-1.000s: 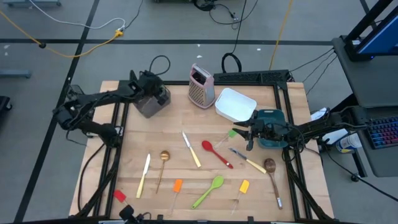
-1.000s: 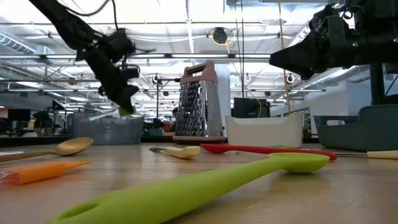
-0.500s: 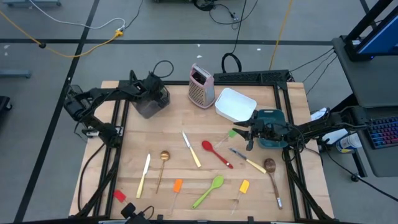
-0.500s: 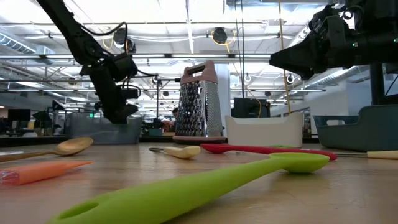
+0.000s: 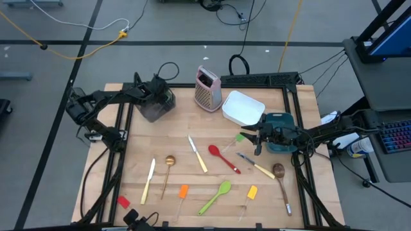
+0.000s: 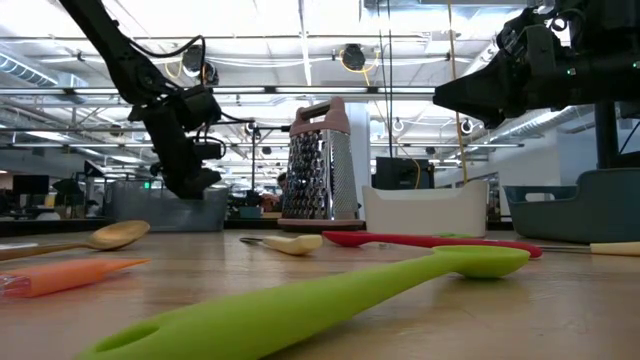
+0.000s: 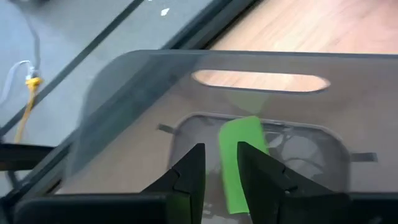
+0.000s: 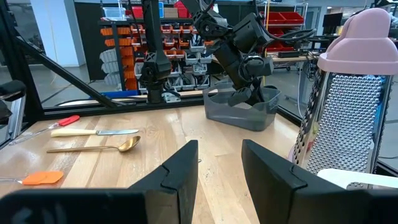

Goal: Pick & Place Kitchen Items
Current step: Put the green spatula into the black bin

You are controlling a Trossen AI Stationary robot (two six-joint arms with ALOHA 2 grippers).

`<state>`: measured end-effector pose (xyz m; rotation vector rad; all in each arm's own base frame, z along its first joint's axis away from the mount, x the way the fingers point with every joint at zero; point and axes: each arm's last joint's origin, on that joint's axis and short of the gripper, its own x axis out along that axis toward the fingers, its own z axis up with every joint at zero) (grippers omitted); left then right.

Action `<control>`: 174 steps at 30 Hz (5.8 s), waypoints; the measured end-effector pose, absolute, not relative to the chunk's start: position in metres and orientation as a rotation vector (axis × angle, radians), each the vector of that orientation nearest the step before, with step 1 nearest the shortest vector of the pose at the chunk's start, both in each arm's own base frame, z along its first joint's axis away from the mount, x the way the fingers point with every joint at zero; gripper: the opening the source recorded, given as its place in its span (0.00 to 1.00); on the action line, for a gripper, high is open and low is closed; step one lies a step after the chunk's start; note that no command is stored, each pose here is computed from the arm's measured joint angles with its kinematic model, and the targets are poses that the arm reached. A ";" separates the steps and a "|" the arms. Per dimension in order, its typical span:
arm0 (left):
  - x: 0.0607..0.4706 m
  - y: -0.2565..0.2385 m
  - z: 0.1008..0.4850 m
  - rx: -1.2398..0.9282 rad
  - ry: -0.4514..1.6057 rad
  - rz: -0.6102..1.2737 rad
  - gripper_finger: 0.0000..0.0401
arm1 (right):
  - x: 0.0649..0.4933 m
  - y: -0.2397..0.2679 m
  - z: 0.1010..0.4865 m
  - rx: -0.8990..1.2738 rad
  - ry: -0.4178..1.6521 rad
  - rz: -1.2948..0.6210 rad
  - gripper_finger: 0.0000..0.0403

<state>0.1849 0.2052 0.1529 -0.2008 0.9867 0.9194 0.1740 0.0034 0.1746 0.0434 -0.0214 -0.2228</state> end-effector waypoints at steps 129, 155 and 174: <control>0.223 0.063 0.259 -0.102 0.467 0.422 0.25 | 0.262 -0.046 0.149 -0.345 1.208 0.200 0.63; 0.223 0.063 0.259 -0.101 0.467 0.421 0.25 | 0.255 -0.056 0.115 -0.303 1.394 0.340 0.25; 0.223 0.063 0.260 -0.132 0.457 0.430 0.25 | 0.277 -0.045 0.162 -0.421 0.996 0.201 0.06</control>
